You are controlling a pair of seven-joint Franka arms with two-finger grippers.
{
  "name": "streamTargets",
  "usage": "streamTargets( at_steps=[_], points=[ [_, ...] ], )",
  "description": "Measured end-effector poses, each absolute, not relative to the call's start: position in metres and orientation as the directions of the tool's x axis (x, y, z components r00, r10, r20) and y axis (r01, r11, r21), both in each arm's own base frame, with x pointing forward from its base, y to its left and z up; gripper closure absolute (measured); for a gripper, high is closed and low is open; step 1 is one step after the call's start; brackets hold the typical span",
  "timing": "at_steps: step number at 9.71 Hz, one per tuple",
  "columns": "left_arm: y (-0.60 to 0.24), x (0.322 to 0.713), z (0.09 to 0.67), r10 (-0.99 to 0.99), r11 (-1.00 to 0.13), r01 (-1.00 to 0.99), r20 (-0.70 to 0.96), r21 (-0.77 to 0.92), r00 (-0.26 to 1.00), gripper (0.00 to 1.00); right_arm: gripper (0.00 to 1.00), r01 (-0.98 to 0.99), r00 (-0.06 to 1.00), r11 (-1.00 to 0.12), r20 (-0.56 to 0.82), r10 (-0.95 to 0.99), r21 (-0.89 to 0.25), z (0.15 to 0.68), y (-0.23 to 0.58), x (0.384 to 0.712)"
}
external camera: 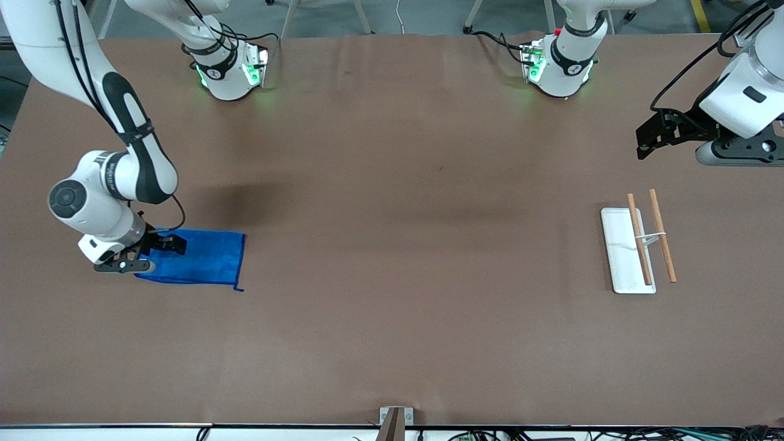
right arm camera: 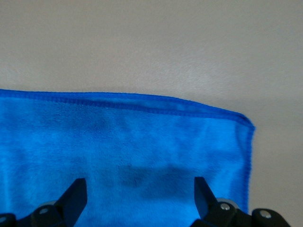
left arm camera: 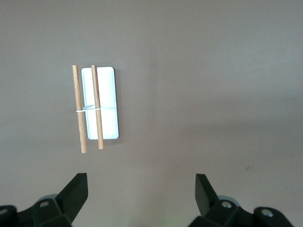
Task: Right arm passes towel to left arm to hang
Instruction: 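Reach the right gripper down to the edge of the blue towel, then close the right gripper on the blue towel edge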
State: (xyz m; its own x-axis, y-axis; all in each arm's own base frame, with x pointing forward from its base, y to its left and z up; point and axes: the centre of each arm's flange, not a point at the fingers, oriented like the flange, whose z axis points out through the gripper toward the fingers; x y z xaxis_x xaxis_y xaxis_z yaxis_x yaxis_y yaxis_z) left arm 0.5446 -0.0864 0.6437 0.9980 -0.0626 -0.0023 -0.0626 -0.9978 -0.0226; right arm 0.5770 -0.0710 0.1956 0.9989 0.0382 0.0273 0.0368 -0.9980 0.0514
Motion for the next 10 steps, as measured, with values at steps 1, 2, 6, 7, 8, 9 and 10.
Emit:
streamTargets(
  at_steps=[1,2,6,7,8,9,10],
  points=[
    [-0.086,0.545,0.644,-0.063,-0.998,-0.063,-0.003,-0.023,0.998,0.00,0.00,0.041,0.999,-0.998,0.031,0.043,0.050,0.190,-0.068,0.577],
    [-0.086,0.545,0.644,-0.063,-0.998,-0.063,-0.003,-0.023,0.998,0.00,0.00,0.044,0.998,-0.998,0.041,0.046,0.051,0.186,-0.066,0.577],
    [-0.086,0.545,0.644,-0.062,-0.998,-0.062,-0.003,-0.023,0.998,0.00,0.04,0.047,0.999,-0.998,0.024,0.048,0.050,0.169,-0.065,0.571],
    [-0.086,0.545,0.644,-0.062,-0.998,-0.062,-0.003,-0.023,0.998,0.00,0.06,0.047,0.999,-0.998,0.024,0.048,0.050,0.167,-0.065,0.570],
    [-0.086,0.545,0.644,-0.062,-0.998,-0.062,-0.003,-0.023,0.998,0.00,0.07,0.047,0.999,-0.998,0.026,0.048,0.051,0.167,-0.065,0.570],
    [-0.086,0.545,0.643,-0.062,-0.998,-0.062,-0.004,-0.023,0.998,0.00,0.12,0.047,0.998,-0.998,0.027,0.049,0.050,0.167,-0.065,0.570],
    [-0.086,0.545,0.643,-0.062,-0.998,-0.062,-0.005,-0.023,0.998,0.00,0.27,0.048,0.998,-0.998,0.031,0.049,0.051,0.168,-0.065,0.571]
  ],
)
